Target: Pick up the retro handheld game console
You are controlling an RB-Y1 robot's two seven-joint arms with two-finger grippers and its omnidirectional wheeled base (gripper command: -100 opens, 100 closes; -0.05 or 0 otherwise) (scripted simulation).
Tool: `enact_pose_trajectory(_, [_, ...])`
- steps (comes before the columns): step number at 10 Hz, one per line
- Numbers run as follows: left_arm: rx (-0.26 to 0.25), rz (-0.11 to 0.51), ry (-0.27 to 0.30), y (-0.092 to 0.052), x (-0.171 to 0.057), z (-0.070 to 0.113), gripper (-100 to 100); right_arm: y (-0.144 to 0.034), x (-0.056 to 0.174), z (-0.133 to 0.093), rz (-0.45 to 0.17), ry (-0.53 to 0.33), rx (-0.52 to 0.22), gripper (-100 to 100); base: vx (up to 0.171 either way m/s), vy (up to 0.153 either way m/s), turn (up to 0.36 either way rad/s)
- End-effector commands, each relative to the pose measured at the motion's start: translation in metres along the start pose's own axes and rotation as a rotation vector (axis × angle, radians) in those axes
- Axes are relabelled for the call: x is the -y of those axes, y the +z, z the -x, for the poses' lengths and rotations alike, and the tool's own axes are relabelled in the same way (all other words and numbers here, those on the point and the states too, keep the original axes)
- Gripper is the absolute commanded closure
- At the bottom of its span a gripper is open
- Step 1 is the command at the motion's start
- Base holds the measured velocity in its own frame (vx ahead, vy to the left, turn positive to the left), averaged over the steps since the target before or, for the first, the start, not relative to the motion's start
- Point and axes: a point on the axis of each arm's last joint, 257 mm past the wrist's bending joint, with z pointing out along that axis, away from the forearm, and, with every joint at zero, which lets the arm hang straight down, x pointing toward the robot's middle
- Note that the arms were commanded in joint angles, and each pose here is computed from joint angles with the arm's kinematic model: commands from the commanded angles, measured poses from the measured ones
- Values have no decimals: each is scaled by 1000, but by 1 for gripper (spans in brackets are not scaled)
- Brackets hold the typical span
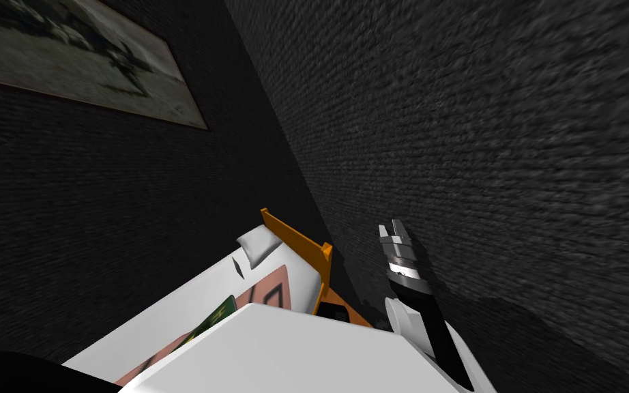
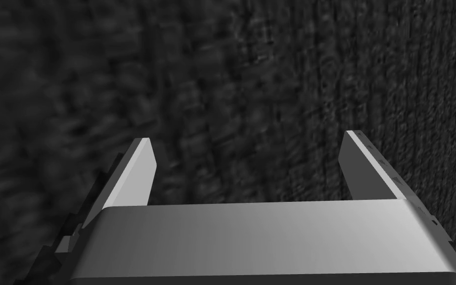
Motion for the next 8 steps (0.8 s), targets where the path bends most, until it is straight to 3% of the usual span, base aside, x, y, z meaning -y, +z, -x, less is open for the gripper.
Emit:
enact_pose_trajectory(1, [0,0,0,0,0,0,100,0,0,0,0,0,0,0,0,0,0])
enact_pose_trajectory(2, [0,0,0,0,0,0,100,0,0,0,0,0,0,0,0,0,0])
enact_pose_trajectory(3, [0,0,0,0,0,0,0,0,0,0,0,0,0,0,0,0,0])
enact_pose_trajectory(4, [1,-1,3,-3,1,5,100,0,0,0,0,0,0,0,4,1,47])
enact_pose_trajectory(8, [-1,2,21,-15,1,21,100,0,0,0,0,0,0,0,7,-4,54])
